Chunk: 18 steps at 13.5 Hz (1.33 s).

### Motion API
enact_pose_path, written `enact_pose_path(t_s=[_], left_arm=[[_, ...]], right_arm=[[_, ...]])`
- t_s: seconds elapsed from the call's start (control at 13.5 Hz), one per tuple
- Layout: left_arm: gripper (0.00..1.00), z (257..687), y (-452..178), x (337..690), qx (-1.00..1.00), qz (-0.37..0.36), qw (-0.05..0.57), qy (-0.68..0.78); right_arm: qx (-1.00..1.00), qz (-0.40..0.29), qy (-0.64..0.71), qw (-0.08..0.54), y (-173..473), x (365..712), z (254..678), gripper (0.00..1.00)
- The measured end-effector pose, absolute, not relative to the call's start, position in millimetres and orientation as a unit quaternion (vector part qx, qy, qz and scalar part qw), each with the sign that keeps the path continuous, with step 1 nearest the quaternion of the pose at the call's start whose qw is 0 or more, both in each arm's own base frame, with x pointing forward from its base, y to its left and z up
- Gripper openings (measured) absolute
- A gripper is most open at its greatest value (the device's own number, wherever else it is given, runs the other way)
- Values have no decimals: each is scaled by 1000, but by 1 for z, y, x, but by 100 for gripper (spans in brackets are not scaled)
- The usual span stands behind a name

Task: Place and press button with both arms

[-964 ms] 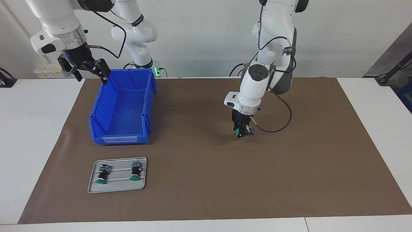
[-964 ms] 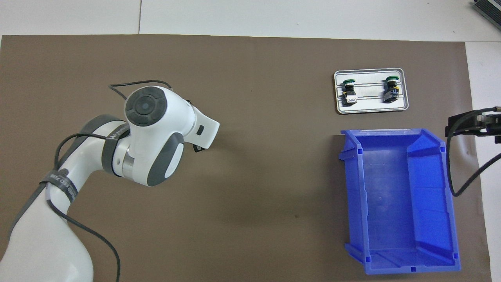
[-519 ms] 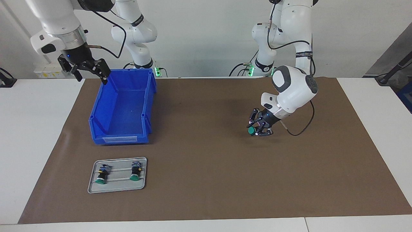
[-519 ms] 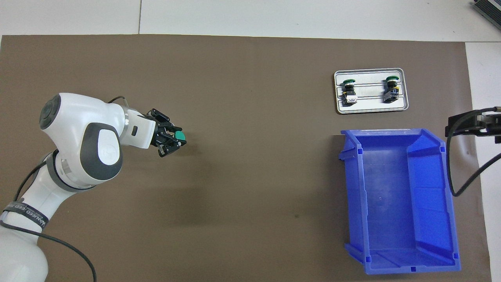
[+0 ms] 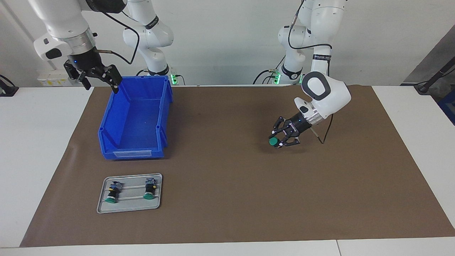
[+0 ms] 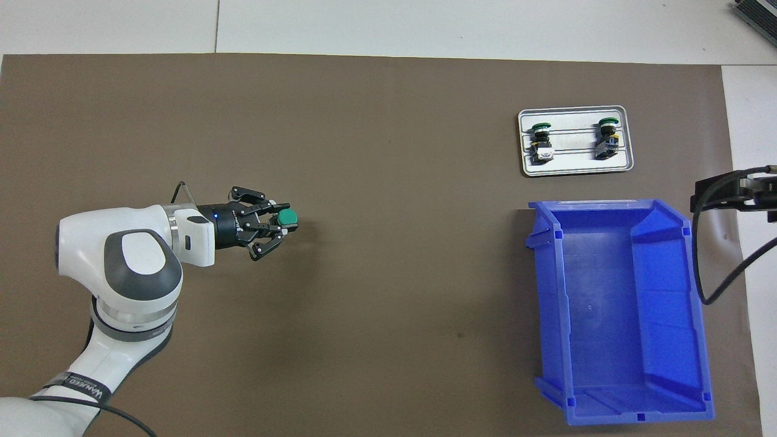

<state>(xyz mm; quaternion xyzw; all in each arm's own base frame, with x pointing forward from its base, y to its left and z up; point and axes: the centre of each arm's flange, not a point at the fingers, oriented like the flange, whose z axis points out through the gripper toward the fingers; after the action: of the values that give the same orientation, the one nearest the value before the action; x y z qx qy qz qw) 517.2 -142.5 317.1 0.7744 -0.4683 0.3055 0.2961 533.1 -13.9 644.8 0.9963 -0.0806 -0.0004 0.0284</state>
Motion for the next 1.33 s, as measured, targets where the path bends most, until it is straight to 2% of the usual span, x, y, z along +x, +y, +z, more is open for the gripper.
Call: enact_pose_path(t_s=[0.52, 1.04, 1.33], left_arm=[[41, 277, -141, 477, 727, 374, 391, -423], [41, 243, -124, 442, 679, 429, 414, -429], [41, 244, -115, 442, 669, 443, 427, -417]], right_arm=[[996, 0, -81, 28, -14, 533, 645, 100], [996, 0, -81, 28, -14, 533, 645, 100], [996, 0, -81, 28, -14, 533, 645, 100]])
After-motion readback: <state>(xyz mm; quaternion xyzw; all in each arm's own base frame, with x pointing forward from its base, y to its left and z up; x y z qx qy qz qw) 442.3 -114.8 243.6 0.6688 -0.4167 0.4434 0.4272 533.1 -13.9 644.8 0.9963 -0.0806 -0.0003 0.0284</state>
